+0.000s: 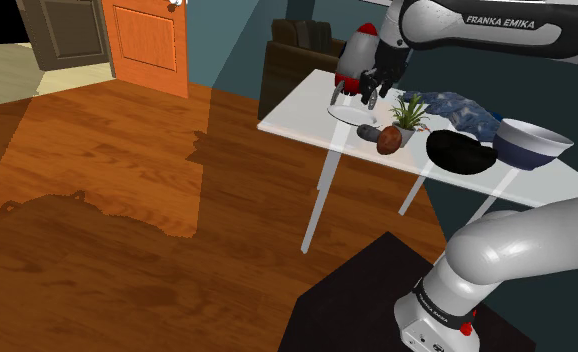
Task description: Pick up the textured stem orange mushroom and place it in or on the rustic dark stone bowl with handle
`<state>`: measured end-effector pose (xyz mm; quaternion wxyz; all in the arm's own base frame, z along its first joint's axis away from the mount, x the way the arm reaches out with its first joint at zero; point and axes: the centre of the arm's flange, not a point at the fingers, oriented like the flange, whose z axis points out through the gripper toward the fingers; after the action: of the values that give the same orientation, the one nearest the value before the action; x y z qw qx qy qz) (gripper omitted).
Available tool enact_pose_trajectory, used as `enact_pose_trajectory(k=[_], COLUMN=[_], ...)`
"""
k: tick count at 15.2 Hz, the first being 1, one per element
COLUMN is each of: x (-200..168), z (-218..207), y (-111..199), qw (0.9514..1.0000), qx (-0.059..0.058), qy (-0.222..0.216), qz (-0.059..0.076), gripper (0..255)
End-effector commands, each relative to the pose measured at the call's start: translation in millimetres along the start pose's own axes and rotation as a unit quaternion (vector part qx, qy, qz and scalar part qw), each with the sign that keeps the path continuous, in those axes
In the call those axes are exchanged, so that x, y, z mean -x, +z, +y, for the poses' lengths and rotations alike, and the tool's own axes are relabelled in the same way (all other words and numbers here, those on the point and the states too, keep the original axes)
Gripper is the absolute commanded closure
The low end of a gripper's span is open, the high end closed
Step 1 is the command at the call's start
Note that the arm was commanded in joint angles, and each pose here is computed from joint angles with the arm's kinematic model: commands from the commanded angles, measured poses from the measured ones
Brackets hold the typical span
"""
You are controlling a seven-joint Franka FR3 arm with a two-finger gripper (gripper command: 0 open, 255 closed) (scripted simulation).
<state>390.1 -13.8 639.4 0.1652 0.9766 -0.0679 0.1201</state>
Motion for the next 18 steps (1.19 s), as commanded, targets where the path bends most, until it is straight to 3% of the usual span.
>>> enact_pose_trajectory(k=[1,5,6,13,18], x=[10,38,42,50,51], z=[3,11,12,4,4], y=[9,31,34,69,72], qw=[0.9993,0.9909,0.9887,0.9887,0.9887], qx=[-0.025,-0.091,-0.101,-0.101,-0.102], qy=[0.008,0.029,0.032,0.032,0.032], qz=[-0.026,-0.095,-0.105,-0.105,-0.105], gripper=[0,0,0,0,0])
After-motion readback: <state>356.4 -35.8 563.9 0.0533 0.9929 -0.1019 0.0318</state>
